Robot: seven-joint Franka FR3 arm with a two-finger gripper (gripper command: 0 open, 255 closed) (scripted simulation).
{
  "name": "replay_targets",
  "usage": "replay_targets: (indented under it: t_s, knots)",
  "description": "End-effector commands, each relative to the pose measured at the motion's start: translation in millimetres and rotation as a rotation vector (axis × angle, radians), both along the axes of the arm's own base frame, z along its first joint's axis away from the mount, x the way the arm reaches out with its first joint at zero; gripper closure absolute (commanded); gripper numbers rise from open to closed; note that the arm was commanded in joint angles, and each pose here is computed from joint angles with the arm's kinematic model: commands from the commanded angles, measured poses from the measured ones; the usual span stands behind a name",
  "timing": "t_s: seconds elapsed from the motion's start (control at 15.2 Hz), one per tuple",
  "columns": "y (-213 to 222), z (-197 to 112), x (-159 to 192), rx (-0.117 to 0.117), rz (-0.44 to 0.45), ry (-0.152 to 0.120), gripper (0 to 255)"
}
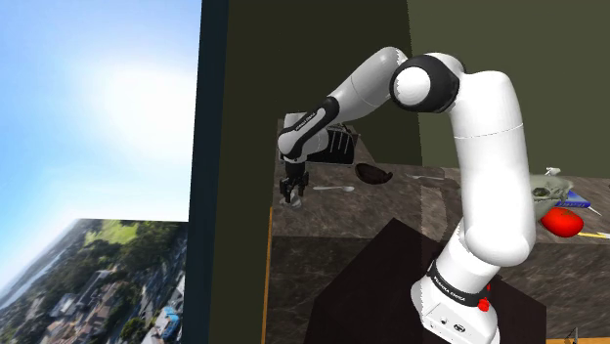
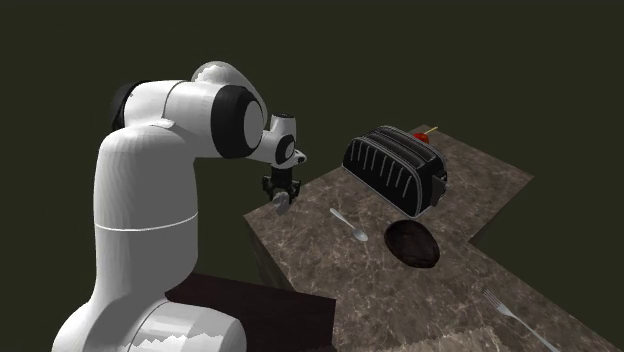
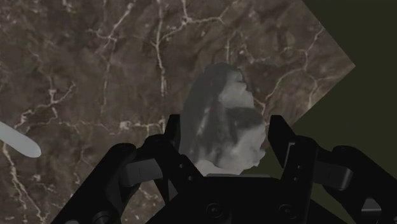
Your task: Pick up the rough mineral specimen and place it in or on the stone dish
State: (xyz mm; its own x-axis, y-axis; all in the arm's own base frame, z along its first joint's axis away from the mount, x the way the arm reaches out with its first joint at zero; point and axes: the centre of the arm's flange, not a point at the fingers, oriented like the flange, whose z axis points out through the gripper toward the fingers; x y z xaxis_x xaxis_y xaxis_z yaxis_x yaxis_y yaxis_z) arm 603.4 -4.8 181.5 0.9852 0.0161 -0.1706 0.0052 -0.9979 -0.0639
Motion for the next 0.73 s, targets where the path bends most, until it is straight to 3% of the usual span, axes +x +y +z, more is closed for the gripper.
replay_targets:
  t_s: [0.0, 0.2, 0.66]
  knots:
    - [-0.1, -0.9, -0.4, 0.000, 0.000, 0.002, 255]
    - [-0.2, -0.8, -0.4, 0.000, 0.000, 0.002, 255]
    - [-0.2, 36.2, -0.4, 0.000, 0.000, 0.002, 255]
